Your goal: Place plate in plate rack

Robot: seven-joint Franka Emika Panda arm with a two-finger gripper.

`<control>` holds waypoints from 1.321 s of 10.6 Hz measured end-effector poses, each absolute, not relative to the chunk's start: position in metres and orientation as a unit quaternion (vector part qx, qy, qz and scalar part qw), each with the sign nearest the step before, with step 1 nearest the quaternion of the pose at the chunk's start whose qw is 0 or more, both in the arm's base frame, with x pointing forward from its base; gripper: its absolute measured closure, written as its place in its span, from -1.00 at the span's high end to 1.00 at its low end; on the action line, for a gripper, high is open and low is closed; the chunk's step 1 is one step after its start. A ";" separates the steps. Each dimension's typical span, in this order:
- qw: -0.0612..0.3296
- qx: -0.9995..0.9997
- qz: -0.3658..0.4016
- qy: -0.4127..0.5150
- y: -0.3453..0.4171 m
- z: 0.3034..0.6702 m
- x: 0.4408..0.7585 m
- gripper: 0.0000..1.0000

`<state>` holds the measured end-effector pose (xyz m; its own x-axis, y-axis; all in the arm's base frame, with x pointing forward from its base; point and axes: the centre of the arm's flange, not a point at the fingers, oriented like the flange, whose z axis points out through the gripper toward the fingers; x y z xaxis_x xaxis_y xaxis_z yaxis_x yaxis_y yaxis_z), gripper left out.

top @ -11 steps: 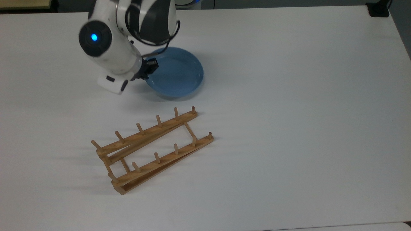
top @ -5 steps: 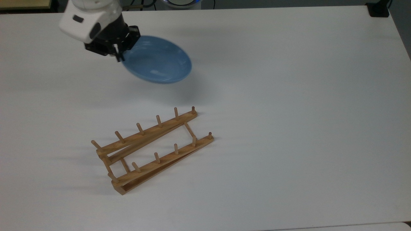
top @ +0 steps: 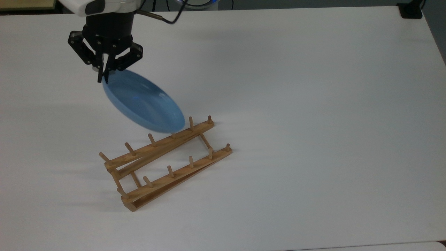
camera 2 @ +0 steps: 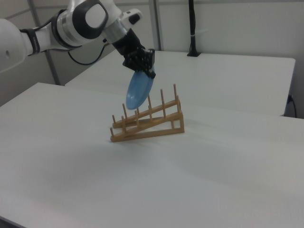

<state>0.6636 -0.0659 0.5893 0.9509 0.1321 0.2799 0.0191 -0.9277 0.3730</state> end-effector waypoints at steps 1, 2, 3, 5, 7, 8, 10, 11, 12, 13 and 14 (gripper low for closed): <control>0.220 0.959 0.176 0.019 -0.057 0.594 0.671 -0.89; 0.256 0.947 0.193 0.003 -0.049 0.592 0.679 -0.89; 0.284 0.938 0.200 -0.008 -0.046 0.586 0.685 -0.89; 0.318 0.922 0.220 -0.020 -0.041 0.575 0.695 -0.89; 0.336 0.912 0.236 -0.012 -0.037 0.567 0.703 -0.89; 0.346 0.908 0.234 -0.009 -0.037 0.561 0.706 -0.89; 0.362 0.904 0.229 -0.001 -0.033 0.545 0.712 -0.89; 0.370 0.901 0.227 0.006 -0.028 0.536 0.715 -0.89; 0.371 0.900 0.229 0.012 -0.021 0.527 0.719 -0.89; 0.371 0.900 0.228 0.019 -0.015 0.519 0.722 -0.89; 0.371 0.901 0.224 0.023 -0.012 0.512 0.724 -0.89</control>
<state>0.7237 -0.0116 0.5116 0.8985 0.2070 0.3870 -0.1254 -0.7240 0.6783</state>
